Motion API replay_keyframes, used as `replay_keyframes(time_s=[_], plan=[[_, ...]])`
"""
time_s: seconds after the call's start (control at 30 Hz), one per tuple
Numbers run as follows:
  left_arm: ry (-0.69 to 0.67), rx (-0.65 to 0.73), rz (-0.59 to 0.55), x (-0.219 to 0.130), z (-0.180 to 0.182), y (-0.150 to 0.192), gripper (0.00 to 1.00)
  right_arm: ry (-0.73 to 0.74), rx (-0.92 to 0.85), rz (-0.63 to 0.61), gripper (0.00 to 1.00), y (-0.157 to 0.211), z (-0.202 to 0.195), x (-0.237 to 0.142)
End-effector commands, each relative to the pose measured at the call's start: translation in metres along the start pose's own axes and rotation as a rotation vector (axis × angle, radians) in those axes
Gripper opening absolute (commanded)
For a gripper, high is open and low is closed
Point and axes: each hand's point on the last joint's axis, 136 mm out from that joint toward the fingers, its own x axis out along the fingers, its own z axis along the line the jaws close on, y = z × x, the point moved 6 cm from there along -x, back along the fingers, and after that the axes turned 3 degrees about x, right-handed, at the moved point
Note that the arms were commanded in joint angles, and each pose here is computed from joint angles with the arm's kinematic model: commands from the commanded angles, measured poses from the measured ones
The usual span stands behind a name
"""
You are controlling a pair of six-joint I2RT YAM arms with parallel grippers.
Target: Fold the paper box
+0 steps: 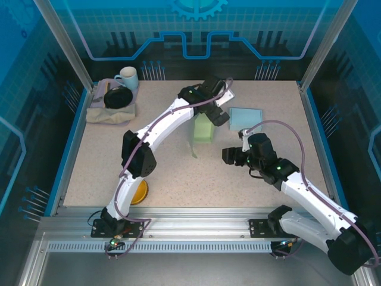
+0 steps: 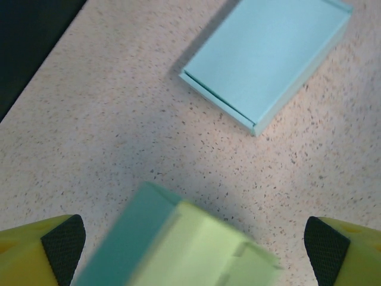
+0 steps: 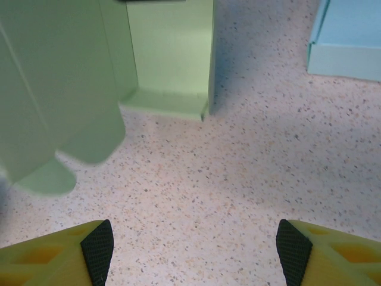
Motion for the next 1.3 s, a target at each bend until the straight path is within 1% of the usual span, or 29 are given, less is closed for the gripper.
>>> replay_keyframes(time_s=[0.0,0.17,0.33,0.4,0.47,0.5,0.53,0.67,0.8,0.9,0.97,1.13,1.17,1.2,1.27], plan=[[-0.023,-0.155,-0.021,-0.027,0.011,-0.005,0.98,-0.032,-0.027,-0.044,0.75,-0.014,0.013,-0.006],[-0.067,-0.209,-0.024,-0.038,0.018,-0.005,0.98,-0.051,-0.058,-0.057,0.75,-0.021,0.024,-0.013],[-0.076,-0.298,-0.092,-0.070,0.024,-0.015,0.97,-0.055,-0.103,-0.057,0.75,-0.024,0.032,-0.019],[-0.063,-0.358,-0.133,-0.084,0.031,-0.020,0.98,-0.056,-0.103,-0.062,0.75,-0.024,0.033,-0.020],[-0.035,-0.464,-0.144,-0.091,0.042,-0.018,0.99,-0.053,-0.092,-0.063,0.75,-0.023,0.032,-0.019],[-0.042,-0.548,-0.126,-0.091,0.049,-0.014,0.99,-0.057,-0.085,-0.059,0.75,-0.022,0.032,-0.017],[-0.058,-0.603,-0.099,-0.090,0.056,-0.007,0.98,-0.062,-0.081,-0.056,0.75,-0.022,0.033,-0.016],[-0.059,-0.701,-0.016,-0.068,0.049,0.013,0.97,-0.108,-0.074,-0.072,0.74,-0.027,0.044,-0.017],[-0.040,-0.833,0.026,-0.043,0.040,0.032,0.97,-0.172,-0.088,-0.095,0.74,-0.035,0.058,-0.020],[-0.066,-0.919,0.060,-0.031,0.038,0.042,0.97,-0.236,-0.116,-0.104,0.73,-0.039,0.074,-0.018],[-0.090,-0.983,0.063,-0.027,0.039,0.046,0.98,-0.274,-0.169,-0.116,0.70,-0.040,0.088,-0.012],[-0.142,-1.088,0.042,-0.034,0.049,0.047,0.99,-0.346,-0.260,-0.127,0.68,-0.042,0.115,0.006],[-0.158,-1.101,0.036,-0.039,0.055,0.048,0.99,-0.329,-0.266,-0.109,0.68,-0.039,0.115,0.010],[-0.173,-1.108,0.022,-0.046,0.062,0.049,0.99,-0.318,-0.264,-0.125,0.68,-0.048,0.119,0.006],[-0.191,-1.117,-0.012,-0.065,0.079,0.052,0.99,-0.289,-0.272,-0.113,0.68,-0.049,0.118,0.006]])
